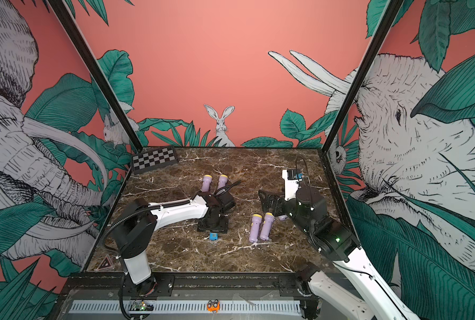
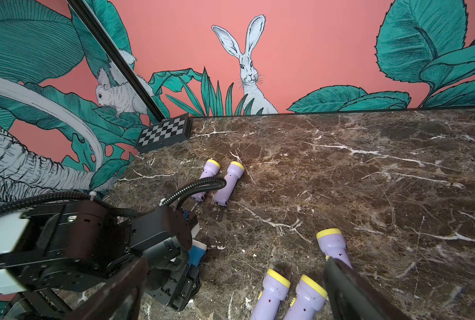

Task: Close the plug at the bottom of the flashlight
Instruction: Pick up the flashlight from the center of the board.

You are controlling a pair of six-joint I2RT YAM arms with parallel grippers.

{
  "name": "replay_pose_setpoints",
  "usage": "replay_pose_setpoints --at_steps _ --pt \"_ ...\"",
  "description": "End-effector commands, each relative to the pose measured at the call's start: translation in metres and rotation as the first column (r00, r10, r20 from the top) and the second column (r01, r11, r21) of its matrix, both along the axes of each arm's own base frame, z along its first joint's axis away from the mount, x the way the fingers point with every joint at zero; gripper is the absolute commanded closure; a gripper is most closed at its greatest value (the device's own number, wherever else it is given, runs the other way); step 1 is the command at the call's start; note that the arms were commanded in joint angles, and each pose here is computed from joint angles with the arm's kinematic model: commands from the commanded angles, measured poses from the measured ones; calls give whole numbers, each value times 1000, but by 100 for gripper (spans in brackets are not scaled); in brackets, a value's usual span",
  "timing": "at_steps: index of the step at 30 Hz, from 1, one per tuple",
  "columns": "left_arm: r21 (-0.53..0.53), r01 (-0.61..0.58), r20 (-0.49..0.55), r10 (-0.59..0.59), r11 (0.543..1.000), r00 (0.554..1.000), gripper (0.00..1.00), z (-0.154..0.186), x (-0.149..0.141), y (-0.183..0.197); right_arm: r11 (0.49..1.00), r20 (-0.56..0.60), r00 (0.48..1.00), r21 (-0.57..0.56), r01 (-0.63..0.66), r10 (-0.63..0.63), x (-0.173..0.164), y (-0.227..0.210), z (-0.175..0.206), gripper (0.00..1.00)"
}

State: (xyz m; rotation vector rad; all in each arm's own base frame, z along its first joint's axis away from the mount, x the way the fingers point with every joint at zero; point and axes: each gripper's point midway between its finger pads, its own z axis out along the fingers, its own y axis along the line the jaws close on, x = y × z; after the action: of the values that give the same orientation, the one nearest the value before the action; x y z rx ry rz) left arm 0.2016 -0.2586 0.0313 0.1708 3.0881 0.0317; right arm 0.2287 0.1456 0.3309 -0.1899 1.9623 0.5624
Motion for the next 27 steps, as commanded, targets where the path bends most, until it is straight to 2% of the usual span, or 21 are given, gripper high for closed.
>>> replay_pose_setpoints --at_steps 1,6,12,15,18,27 --pt "20 0 38 -1 1000 999 19 -5 7 1 1000 30 1000 5 -6 6 -1 -1 6 1" --pt "49 15 73 -18 999 997 20 -9 18 -1 1000 19 1000 9 -11 11 0 2 1 1" --pt "79 22 69 -28 997 997 29 -17 18 3 1000 14 1000 6 -6 6 0 0 -2 1" --pt "93 26 64 -32 995 997 42 -18 18 5 1000 17 1000 7 -2 1 0 -1 -1 1" --pt "99 19 62 -25 995 998 46 -19 16 7 1000 14 1000 8 -2 2 0 0 -2 1" --pt "123 25 69 -34 992 997 74 -14 15 16 1000 2 1000 13 -6 6 1 2 -6 1"
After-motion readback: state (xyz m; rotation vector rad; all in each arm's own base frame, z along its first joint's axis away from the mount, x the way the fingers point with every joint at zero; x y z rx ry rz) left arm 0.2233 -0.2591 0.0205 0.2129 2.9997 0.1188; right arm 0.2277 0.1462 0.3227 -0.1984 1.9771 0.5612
